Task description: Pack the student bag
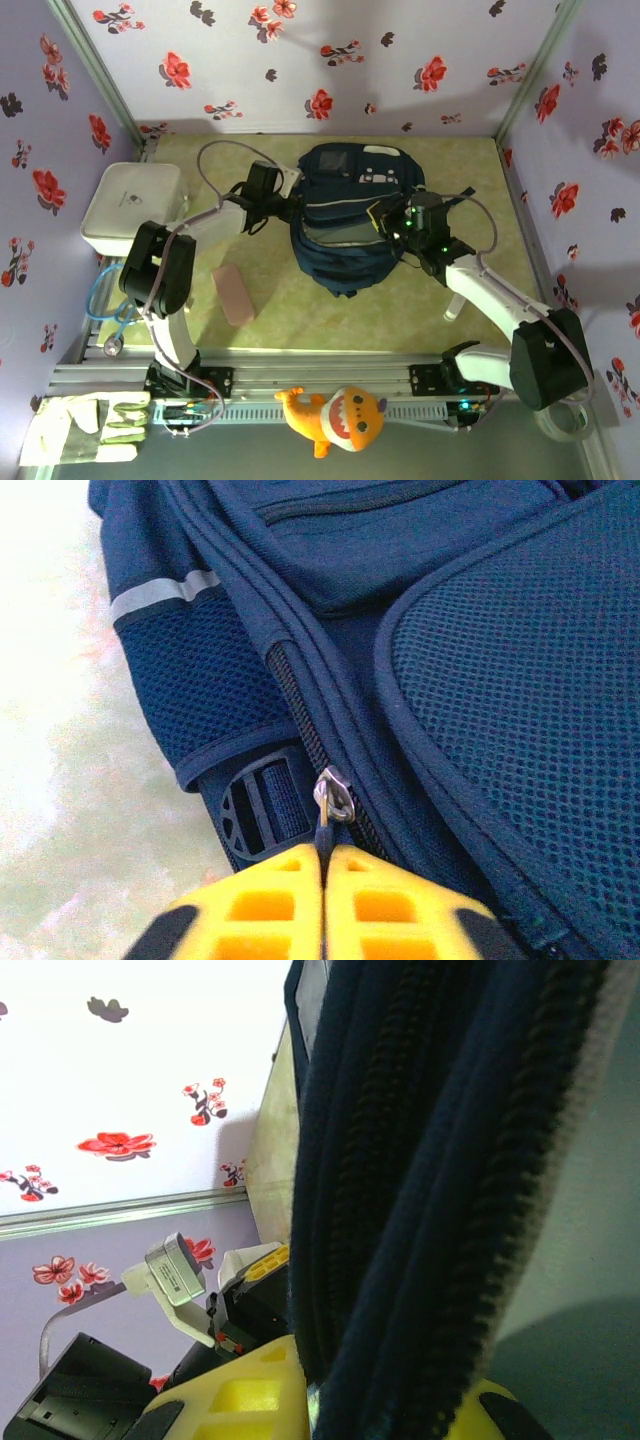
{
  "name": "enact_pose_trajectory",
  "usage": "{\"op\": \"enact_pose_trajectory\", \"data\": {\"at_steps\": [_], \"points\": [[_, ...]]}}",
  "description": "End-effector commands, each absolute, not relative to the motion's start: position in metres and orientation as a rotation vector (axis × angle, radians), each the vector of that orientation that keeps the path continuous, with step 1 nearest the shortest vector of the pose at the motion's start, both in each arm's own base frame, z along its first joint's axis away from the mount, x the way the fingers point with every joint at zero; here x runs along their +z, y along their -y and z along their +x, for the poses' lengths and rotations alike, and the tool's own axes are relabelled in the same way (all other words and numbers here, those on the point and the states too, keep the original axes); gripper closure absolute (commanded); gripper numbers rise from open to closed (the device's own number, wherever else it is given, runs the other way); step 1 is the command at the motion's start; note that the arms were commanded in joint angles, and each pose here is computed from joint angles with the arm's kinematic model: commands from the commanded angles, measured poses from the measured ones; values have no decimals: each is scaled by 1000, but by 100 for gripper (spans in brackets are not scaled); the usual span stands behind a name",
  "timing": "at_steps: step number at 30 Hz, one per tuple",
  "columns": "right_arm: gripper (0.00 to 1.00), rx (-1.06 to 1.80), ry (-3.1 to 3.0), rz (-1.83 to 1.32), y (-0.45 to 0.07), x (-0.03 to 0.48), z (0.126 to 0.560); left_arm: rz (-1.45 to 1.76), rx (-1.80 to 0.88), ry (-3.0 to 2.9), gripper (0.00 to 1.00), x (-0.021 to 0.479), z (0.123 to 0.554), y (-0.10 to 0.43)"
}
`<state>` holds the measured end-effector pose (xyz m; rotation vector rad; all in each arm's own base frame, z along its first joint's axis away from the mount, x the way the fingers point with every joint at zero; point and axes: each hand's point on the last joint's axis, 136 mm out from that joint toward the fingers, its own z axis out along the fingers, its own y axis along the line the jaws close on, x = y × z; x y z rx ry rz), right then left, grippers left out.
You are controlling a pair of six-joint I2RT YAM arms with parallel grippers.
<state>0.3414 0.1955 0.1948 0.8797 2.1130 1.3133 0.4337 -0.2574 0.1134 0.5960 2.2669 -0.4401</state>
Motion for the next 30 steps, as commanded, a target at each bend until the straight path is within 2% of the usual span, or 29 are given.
{"op": "enact_pose_trajectory", "data": {"at_steps": [1, 5, 13, 17, 21, 30], "points": [[91, 1330, -2039, 790, -197, 220, 355, 405, -375, -2185, 76, 152, 452, 234], [91, 1338, -2042, 786, -204, 216, 364, 254, -326, -2239, 55, 163, 431, 202], [91, 1410, -2023, 712, -228, 230, 384, -47, -268, -2468, 27, 133, 342, 141], [91, 1433, -2028, 679, -243, 232, 391, -231, -167, -2610, 18, 101, 294, 107], [91, 1470, -2032, 668, -255, 229, 396, -369, -140, -2686, 17, 76, 255, 89], [91, 1494, -2044, 667, -264, 224, 396, -494, -47, -2736, 6, 44, 223, 68]]}}
